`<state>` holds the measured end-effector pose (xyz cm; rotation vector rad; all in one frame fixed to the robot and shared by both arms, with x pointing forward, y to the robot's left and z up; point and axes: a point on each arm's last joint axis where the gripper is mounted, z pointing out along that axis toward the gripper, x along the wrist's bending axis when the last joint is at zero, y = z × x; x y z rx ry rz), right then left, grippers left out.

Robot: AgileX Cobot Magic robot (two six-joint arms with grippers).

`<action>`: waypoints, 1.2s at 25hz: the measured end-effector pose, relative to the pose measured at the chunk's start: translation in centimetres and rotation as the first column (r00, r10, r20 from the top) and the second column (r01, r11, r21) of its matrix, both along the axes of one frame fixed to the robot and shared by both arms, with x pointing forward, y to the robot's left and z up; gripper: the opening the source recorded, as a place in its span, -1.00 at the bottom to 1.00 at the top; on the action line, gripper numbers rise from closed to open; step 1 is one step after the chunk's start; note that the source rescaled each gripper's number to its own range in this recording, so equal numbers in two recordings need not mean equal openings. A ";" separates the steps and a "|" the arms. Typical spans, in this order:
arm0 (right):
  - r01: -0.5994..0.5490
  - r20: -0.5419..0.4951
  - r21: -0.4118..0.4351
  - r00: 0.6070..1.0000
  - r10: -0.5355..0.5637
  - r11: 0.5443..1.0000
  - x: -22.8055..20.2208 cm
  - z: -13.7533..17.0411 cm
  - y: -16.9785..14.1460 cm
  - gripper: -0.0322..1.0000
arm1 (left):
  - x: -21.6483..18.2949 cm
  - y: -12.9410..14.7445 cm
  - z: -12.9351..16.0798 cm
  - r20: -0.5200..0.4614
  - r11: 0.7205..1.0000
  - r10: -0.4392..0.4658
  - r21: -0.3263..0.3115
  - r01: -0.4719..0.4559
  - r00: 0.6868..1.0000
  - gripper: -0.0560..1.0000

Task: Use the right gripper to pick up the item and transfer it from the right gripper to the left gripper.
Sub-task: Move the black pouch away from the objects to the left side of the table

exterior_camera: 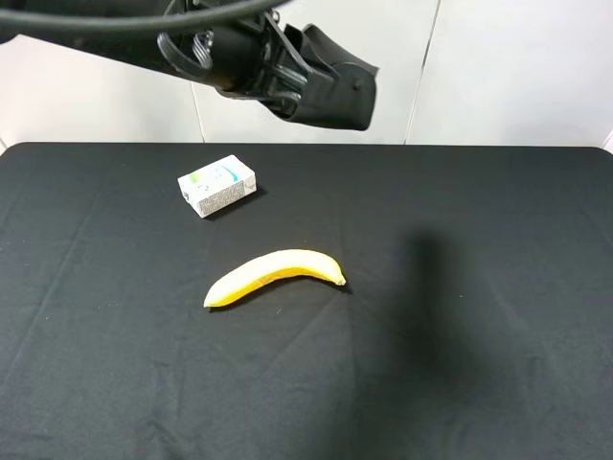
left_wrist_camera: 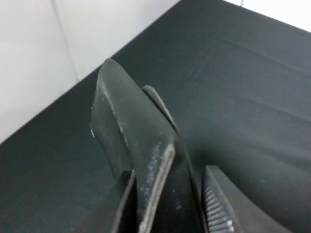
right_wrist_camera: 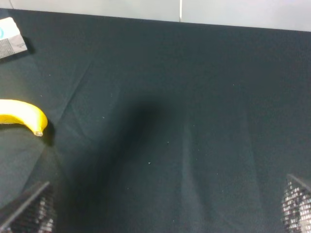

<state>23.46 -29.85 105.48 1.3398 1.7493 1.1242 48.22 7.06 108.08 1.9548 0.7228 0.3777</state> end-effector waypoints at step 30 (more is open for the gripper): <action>-0.001 0.000 0.001 1.000 0.001 1.000 0.0 0.0 0.0 1.00 | 6.1 7.4 -3.3 -0.247 0.961 0.273 0.027 -0.274 0.930 -0.89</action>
